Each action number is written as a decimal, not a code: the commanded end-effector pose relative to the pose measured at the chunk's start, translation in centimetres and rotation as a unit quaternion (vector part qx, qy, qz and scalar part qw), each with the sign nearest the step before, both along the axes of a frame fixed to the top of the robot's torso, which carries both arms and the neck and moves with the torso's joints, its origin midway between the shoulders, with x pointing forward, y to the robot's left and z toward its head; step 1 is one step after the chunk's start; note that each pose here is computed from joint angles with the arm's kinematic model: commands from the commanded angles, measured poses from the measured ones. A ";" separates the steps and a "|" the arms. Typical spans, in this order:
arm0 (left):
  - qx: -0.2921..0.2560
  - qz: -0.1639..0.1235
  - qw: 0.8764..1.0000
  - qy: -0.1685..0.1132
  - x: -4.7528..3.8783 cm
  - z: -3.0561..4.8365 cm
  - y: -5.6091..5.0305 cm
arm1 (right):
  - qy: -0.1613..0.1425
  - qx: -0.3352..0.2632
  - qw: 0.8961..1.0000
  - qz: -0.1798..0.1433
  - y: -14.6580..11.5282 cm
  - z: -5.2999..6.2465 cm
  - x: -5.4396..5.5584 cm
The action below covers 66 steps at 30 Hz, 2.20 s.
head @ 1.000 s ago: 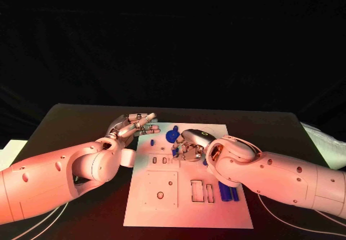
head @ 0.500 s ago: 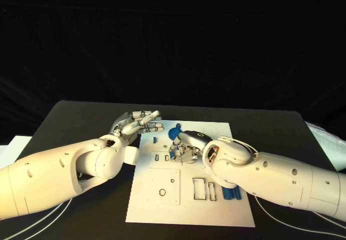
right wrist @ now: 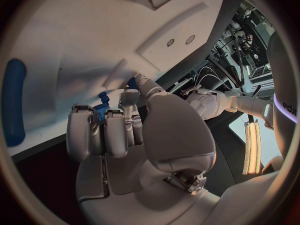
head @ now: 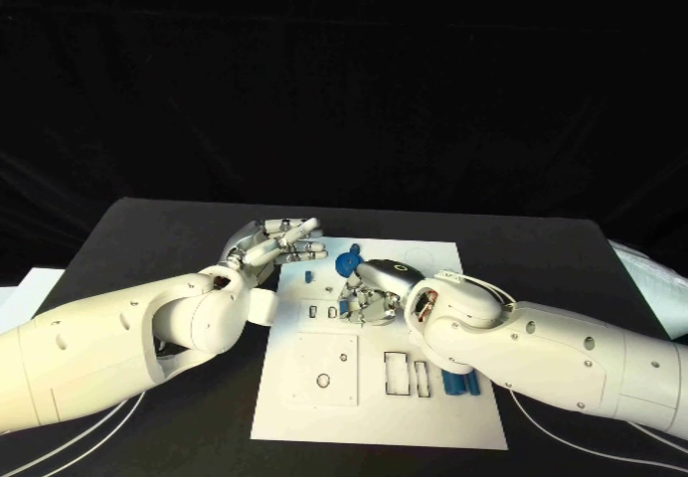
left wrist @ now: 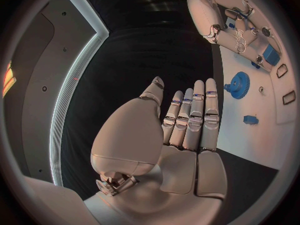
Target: Assemble the parts on the task board
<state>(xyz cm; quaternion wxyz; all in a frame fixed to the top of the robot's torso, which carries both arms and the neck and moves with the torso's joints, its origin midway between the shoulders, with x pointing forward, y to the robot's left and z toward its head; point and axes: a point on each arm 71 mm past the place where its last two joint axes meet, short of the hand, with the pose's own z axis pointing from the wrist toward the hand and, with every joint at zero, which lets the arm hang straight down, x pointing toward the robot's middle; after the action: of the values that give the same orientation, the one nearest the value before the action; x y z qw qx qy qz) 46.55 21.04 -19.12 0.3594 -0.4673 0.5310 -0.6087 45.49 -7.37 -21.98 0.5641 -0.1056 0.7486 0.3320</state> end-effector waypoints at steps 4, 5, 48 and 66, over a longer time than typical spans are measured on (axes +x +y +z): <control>-0.005 -0.005 1.000 -0.003 -0.01 0.11 -0.1 | 0.019 -0.041 0.999 0.007 -0.2 -1.0 -0.4; -0.005 -0.005 1.000 -0.003 0.00 0.11 -0.1 | 0.020 -0.041 0.999 0.007 -0.2 -1.0 -0.4; 0.174 -0.026 0.983 0.059 -0.03 -1.37 0.7 | -0.030 0.207 0.977 0.025 -4.1 5.5 -2.2; 0.567 -0.185 0.795 0.114 0.84 -0.65 -2.3 | 0.022 0.267 0.956 -0.118 -13.0 8.3 1.2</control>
<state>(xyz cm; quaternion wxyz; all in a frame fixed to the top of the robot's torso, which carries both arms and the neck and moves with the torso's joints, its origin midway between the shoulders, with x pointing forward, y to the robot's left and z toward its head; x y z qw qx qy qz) 47.31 18.33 -19.41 0.3673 -0.1971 0.8636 -0.2838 46.61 -20.22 -13.61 0.6003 0.1217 0.6502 0.4495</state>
